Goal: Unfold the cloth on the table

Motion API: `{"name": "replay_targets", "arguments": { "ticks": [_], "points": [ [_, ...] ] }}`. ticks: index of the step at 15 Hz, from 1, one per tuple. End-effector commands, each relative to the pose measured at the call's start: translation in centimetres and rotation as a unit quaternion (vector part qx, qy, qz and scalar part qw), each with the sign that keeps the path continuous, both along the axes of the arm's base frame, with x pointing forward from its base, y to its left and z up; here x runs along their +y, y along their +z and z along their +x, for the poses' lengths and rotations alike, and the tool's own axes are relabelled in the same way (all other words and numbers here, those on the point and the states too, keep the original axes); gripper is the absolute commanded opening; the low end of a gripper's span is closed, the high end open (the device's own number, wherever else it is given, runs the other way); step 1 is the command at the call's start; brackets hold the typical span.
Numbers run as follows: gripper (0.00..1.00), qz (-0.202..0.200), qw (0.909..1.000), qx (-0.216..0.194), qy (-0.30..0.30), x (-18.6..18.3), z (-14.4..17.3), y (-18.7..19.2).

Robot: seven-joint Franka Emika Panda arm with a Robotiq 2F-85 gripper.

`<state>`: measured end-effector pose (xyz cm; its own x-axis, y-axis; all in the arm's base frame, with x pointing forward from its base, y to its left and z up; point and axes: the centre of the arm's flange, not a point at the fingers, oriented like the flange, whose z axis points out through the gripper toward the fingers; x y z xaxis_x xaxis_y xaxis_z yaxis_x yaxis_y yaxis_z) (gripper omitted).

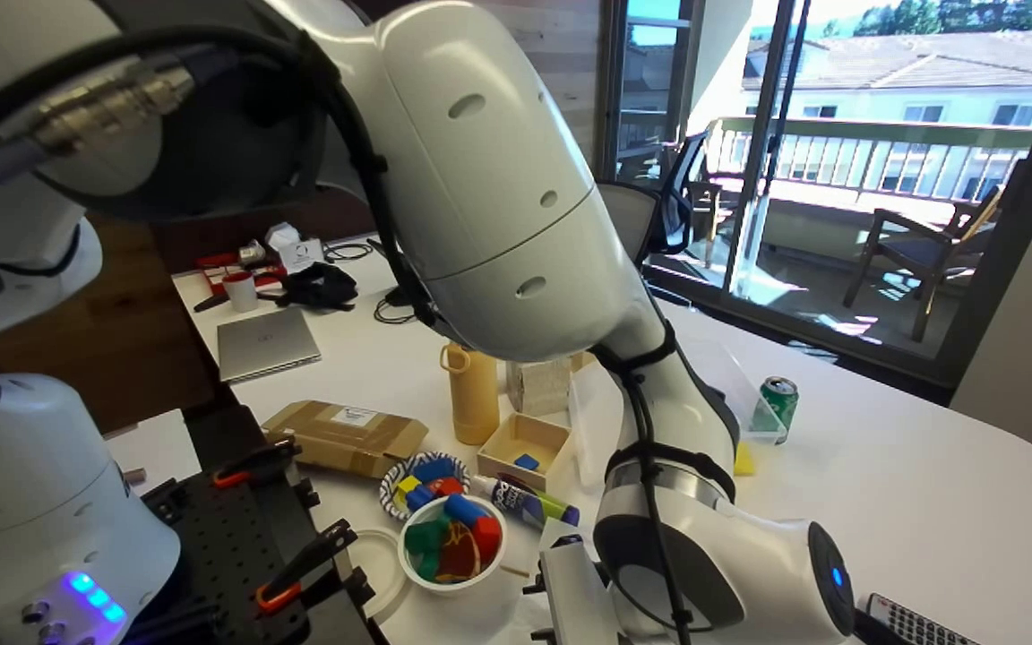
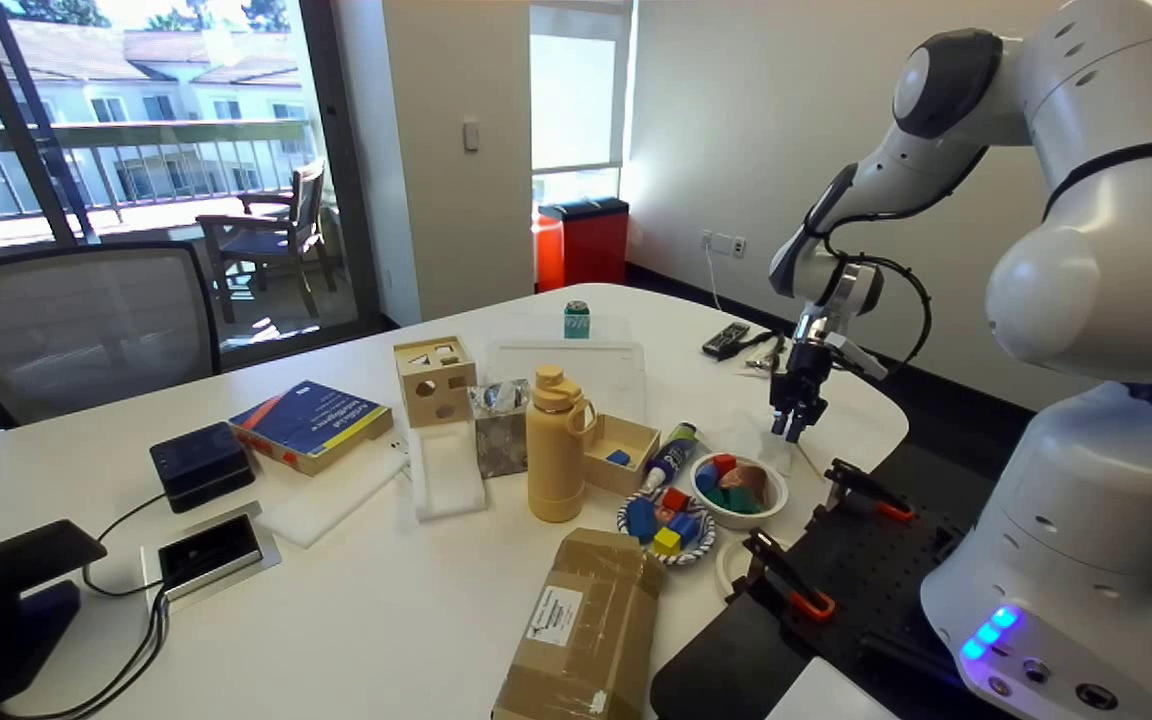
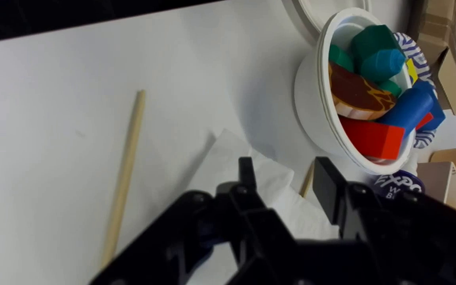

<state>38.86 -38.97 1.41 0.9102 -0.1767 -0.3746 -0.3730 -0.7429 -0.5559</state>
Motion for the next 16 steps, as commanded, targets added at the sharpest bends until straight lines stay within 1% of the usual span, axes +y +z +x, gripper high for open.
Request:
{"name": "replay_targets", "arguments": {
  "ticks": [1,4,5,8,12,16],
  "points": [
    [0.76,-0.025,0.9995,-0.016,-0.006,-0.2,-0.2,4.4],
    [0.98,-0.045,0.9985,-0.029,-0.013,0.0,0.5,7.6],
    [1.0,-0.055,0.9977,-0.035,-0.017,0.1,1.0,8.4],
    [1.0,-0.086,0.9947,-0.047,-0.033,0.3,2.0,9.6],
    [1.0,-0.102,0.993,-0.031,-0.051,0.7,2.7,9.2],
    [1.0,-0.115,0.9912,-0.021,-0.062,2.0,3.5,9.1]
  ]
}}
